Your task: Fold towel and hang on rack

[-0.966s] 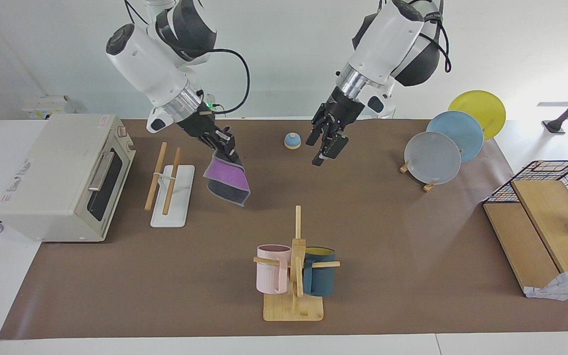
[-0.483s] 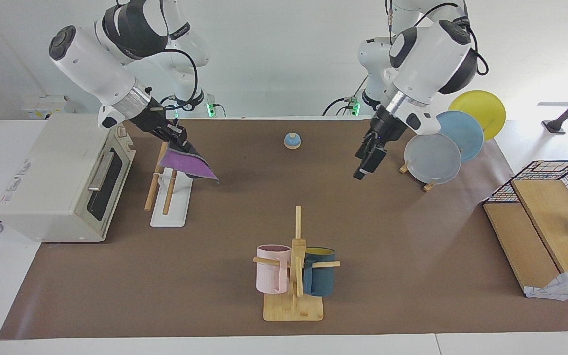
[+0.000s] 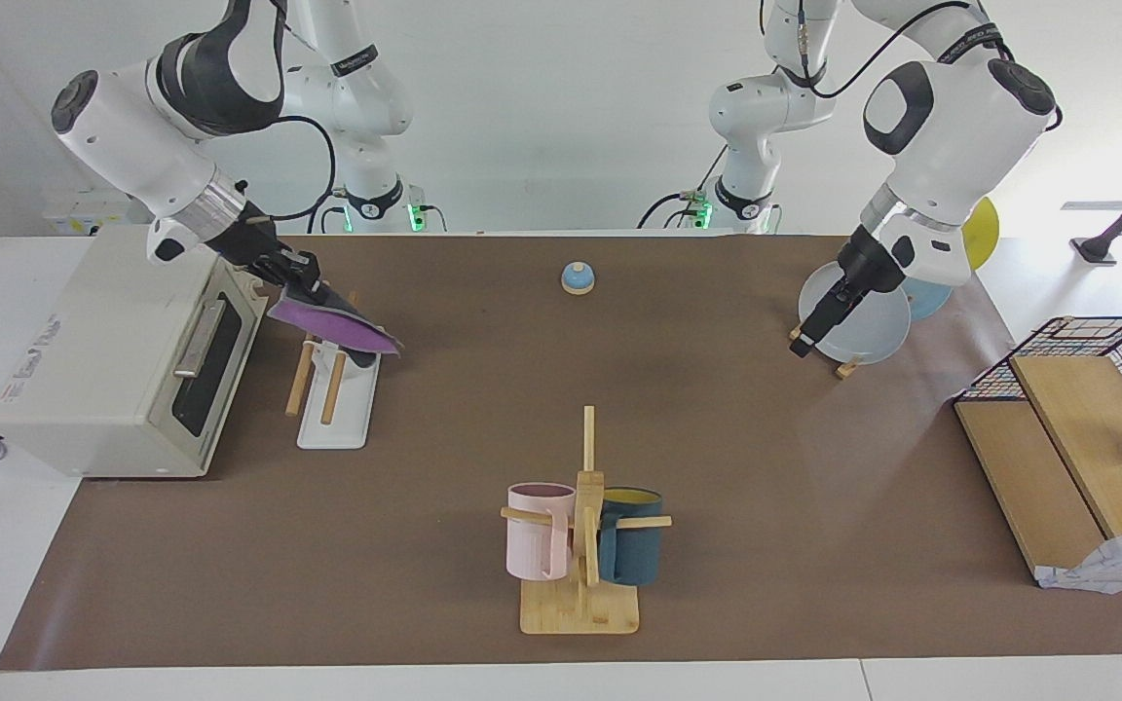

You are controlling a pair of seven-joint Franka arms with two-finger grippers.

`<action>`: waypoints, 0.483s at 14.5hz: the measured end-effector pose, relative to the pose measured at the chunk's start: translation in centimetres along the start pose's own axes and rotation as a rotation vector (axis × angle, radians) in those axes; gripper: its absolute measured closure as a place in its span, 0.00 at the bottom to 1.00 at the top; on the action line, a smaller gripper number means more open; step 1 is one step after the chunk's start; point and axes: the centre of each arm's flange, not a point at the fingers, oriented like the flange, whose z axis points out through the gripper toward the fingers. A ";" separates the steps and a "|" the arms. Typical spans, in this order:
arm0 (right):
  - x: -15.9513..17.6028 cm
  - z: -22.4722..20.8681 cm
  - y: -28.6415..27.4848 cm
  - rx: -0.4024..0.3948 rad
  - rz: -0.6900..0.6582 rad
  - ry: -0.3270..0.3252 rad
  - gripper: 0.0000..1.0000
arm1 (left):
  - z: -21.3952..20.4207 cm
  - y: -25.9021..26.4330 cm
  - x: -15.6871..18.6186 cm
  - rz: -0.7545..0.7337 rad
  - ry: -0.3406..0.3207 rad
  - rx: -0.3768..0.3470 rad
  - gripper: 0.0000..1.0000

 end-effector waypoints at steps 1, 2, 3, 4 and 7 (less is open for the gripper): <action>0.1 -0.3 0.7 -0.002 -0.027 0.012 0.98 | -0.2 -0.5 0.1 0.087 0.006 0.032 0.00; 0.4 -0.6 1.4 -0.011 -0.061 0.033 0.98 | -0.4 -1.0 0.3 0.169 0.014 0.070 0.00; 0.7 -0.8 2.1 -0.028 -0.100 0.056 0.98 | -0.9 -1.5 0.6 0.247 0.023 0.114 0.00; 0.9 -0.7 2.5 -0.046 -0.140 0.077 0.98 | -1.7 -2.1 1.0 0.319 0.027 0.153 0.00; 1.3 -0.2 3.2 -0.088 -0.217 0.112 0.98 | -4.0 -2.8 1.3 0.490 0.002 0.230 0.00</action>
